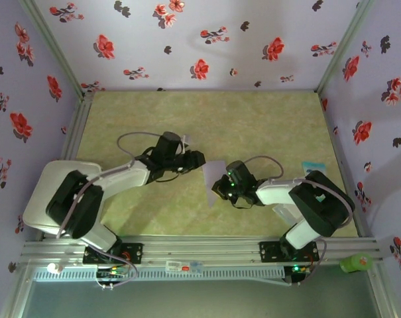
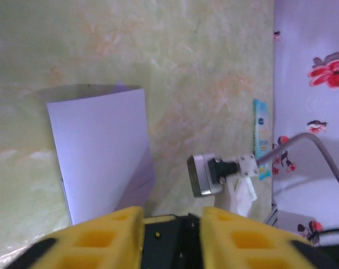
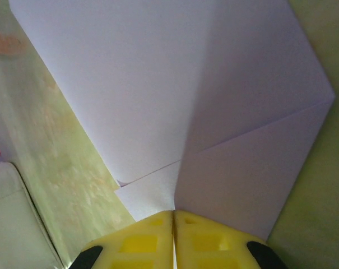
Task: Fold a paper plane with a square sheet of paper (pick it up from the middle)
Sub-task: Fold the wing for the fifth time at the center of the table.
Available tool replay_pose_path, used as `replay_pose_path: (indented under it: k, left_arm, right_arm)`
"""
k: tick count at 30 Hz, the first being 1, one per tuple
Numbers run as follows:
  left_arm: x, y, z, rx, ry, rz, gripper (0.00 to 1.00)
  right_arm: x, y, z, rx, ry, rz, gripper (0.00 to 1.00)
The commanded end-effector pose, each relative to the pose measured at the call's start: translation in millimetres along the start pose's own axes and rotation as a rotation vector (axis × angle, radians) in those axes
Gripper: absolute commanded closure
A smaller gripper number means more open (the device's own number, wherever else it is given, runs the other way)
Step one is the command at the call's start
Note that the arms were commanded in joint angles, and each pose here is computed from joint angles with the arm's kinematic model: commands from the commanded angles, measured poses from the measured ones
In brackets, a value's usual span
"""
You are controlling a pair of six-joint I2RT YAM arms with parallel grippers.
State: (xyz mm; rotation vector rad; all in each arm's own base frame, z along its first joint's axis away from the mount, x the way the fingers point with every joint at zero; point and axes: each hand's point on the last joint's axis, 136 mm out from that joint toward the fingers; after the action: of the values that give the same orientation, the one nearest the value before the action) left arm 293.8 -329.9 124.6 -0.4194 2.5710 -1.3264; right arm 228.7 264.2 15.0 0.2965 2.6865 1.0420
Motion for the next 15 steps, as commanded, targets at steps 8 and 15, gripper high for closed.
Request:
replay_pose_path:
  k: [8, 15]
  left_arm:
    - [1.6, 26.2, 60.0, -0.126, 0.083, -0.062, 0.87]
    - [10.4, 71.4, 76.9, -0.242, 0.140, -0.087, 0.93]
  right_arm:
    - [6.7, -26.0, 4.3, 0.080, -0.006, 0.017, 0.90]
    - [4.9, -16.6, 0.5, 0.064, 0.000, -0.024, 0.86]
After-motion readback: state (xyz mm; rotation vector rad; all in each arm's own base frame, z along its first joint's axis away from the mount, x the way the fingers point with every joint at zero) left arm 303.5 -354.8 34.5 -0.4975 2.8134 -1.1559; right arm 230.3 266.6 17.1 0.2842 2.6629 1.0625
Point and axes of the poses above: each hand's point on the last joint's axis, 136 mm out from that joint toward the fingers, its own z axis out along the fingers, its own y axis along the line the jaws close on, x = y × z, and after that the axes turned 14 degrees about -z, right-handed
